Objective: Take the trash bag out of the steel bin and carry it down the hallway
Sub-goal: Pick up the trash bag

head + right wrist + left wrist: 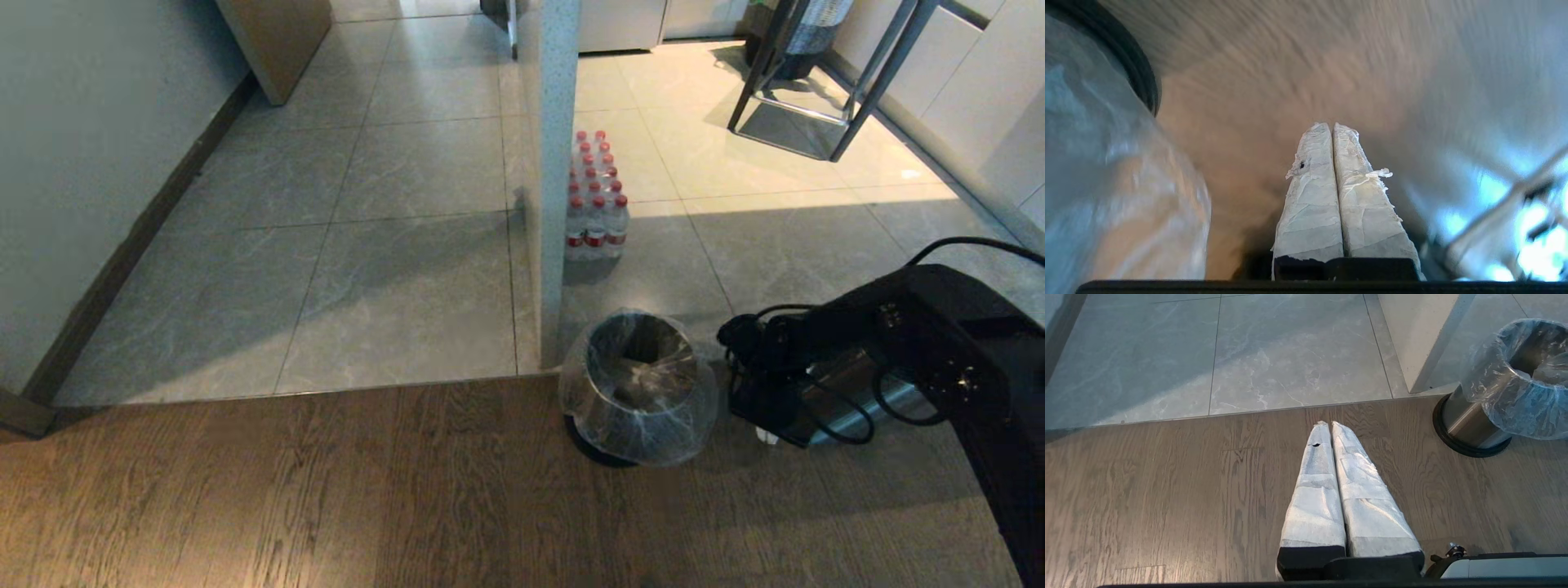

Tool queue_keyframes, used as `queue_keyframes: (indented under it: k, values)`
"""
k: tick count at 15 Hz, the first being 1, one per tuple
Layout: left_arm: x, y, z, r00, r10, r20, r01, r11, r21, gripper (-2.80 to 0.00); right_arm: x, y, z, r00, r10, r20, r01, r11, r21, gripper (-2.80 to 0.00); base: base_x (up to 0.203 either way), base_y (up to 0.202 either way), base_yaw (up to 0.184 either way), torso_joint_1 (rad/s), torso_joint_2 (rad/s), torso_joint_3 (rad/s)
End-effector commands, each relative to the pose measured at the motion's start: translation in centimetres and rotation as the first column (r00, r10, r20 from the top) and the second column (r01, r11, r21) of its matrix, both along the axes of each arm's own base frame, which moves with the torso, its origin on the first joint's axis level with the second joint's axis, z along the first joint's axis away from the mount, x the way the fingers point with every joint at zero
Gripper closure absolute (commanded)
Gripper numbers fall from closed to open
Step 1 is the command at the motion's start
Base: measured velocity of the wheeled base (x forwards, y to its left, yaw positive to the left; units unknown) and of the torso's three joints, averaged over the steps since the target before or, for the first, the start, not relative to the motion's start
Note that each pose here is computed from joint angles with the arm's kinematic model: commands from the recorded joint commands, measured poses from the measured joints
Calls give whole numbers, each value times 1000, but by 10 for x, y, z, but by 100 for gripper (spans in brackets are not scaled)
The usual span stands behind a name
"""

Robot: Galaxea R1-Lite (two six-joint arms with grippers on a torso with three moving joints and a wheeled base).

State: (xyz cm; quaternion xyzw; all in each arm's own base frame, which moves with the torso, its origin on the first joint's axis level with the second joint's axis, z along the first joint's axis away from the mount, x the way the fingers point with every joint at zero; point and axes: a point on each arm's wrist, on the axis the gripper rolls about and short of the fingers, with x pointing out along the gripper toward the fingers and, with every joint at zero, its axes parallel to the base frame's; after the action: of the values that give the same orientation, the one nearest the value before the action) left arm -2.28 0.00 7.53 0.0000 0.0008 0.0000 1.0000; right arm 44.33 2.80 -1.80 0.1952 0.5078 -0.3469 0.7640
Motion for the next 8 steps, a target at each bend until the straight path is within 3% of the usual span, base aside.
queue_keyframes:
  k: [1, 4, 8]
  values:
    - [0, 0, 0, 1000, 0, 0, 0, 1000, 0, 0, -1, 7, -23, 998, 55, -31, -56, 998, -36, 0, 0, 0, 0, 0, 0, 0]
    - [0, 0, 0, 1000, 0, 0, 0, 1000, 0, 0, 3, 25, -34, 996, 89, 6, -88, 986, -140, 0, 0, 0, 0, 0, 0, 0]
    - [0, 0, 0, 1000, 0, 0, 0, 1000, 0, 0, 20, 33, -37, 977, 104, 185, -80, 987, -137, 0, 0, 0, 0, 0, 0, 0]
